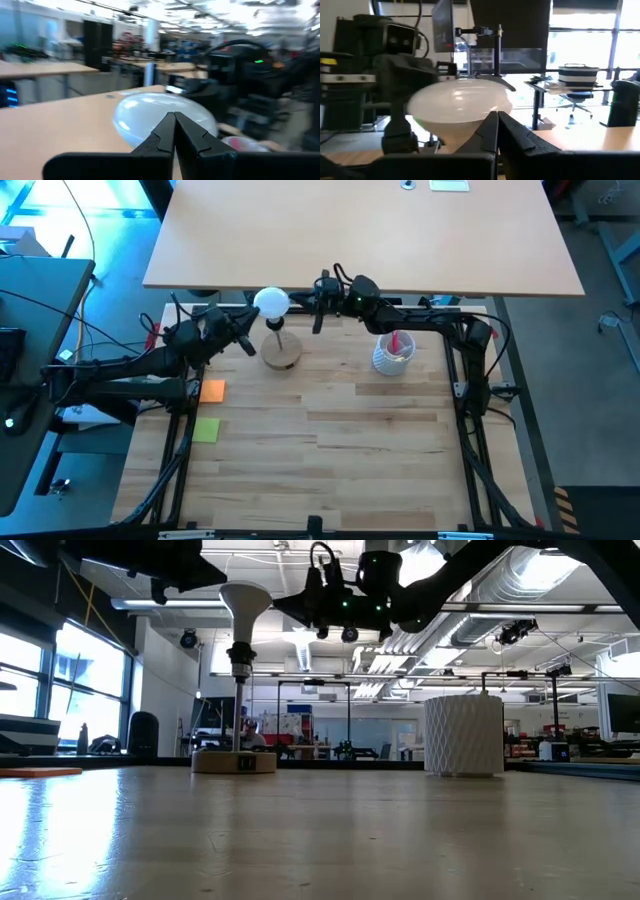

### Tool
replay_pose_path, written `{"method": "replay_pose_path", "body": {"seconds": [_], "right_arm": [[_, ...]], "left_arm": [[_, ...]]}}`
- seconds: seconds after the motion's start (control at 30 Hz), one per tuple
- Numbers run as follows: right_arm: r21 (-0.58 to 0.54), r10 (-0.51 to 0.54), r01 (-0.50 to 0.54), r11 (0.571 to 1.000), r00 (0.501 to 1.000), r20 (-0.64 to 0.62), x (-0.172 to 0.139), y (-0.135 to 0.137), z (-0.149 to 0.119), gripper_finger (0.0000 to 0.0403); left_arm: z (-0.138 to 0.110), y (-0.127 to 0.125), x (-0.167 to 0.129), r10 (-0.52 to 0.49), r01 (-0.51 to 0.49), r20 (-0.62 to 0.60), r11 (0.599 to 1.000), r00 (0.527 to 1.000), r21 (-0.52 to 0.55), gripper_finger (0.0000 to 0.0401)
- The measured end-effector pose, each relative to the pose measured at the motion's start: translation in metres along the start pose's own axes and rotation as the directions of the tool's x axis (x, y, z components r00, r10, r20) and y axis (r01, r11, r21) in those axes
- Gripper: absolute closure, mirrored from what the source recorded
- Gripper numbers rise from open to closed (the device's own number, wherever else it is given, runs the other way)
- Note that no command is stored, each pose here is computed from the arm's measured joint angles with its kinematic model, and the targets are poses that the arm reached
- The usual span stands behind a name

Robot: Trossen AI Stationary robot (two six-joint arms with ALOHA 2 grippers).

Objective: Screw lightbulb
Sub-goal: Remove the lightbulb from the lamp

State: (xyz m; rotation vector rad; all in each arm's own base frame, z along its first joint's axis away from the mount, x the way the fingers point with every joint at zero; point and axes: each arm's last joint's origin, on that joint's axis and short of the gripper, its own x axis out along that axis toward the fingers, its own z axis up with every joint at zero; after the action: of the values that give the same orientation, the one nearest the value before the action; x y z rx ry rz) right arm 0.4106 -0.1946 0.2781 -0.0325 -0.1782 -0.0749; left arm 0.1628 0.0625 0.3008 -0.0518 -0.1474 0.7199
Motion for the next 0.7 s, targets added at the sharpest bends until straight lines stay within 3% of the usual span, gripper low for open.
{"method": "replay_pose_path", "body": {"seconds": [0.13, 0.2, 0.27, 0.33, 0.5, 0.57, 0.7], "right_arm": [[0.026, -0.145, 0.145, 0.989, 0.989, 0.008, 0.000, -0.003, 0.000, 0.0403], [0.032, -0.236, 0.235, 0.971, 0.972, 0.011, -0.001, -0.006, 0.000, 0.0403], [0.036, -0.263, 0.262, 0.964, 0.965, 0.015, -0.002, -0.009, 0.002, 0.0403], [0.050, -0.225, 0.224, 0.973, 0.974, 0.019, -0.004, -0.012, 0.003, 0.0403], [0.040, 0.048, -0.050, 0.998, 0.998, 0.047, -0.004, -0.006, 0.008, 0.0403], [0.055, 0.091, -0.094, 0.994, 0.994, 0.060, -0.002, -0.001, 0.009, 0.0403], [0.078, 0.101, -0.105, 0.991, 0.993, 0.057, 0.000, 0.005, 0.006, 0.0403]], "left_arm": [[0.000, -0.007, -0.002, -0.099, 0.099, -0.002, 0.993, 0.995, -0.062, 0.0401], [0.001, -0.008, -0.006, -0.075, 0.075, 0.000, 0.995, 0.997, -0.061, 0.0401], [0.002, -0.006, -0.009, 0.003, -0.003, -0.001, 0.999, 1.000, -0.038, 0.0401], [0.002, -0.003, -0.011, 0.100, -0.100, -0.011, 0.995, 0.995, 0.009, 0.0401], [0.001, 0.005, -0.009, 0.295, -0.293, -0.008, 0.950, 0.955, 0.107, 0.0401], [-0.001, 0.008, -0.006, 0.303, -0.300, -0.013, 0.947, 0.953, 0.118, 0.0401], [-0.004, 0.009, 0.002, 0.194, -0.192, -0.021, 0.978, 0.981, 0.082, 0.0401]]}}
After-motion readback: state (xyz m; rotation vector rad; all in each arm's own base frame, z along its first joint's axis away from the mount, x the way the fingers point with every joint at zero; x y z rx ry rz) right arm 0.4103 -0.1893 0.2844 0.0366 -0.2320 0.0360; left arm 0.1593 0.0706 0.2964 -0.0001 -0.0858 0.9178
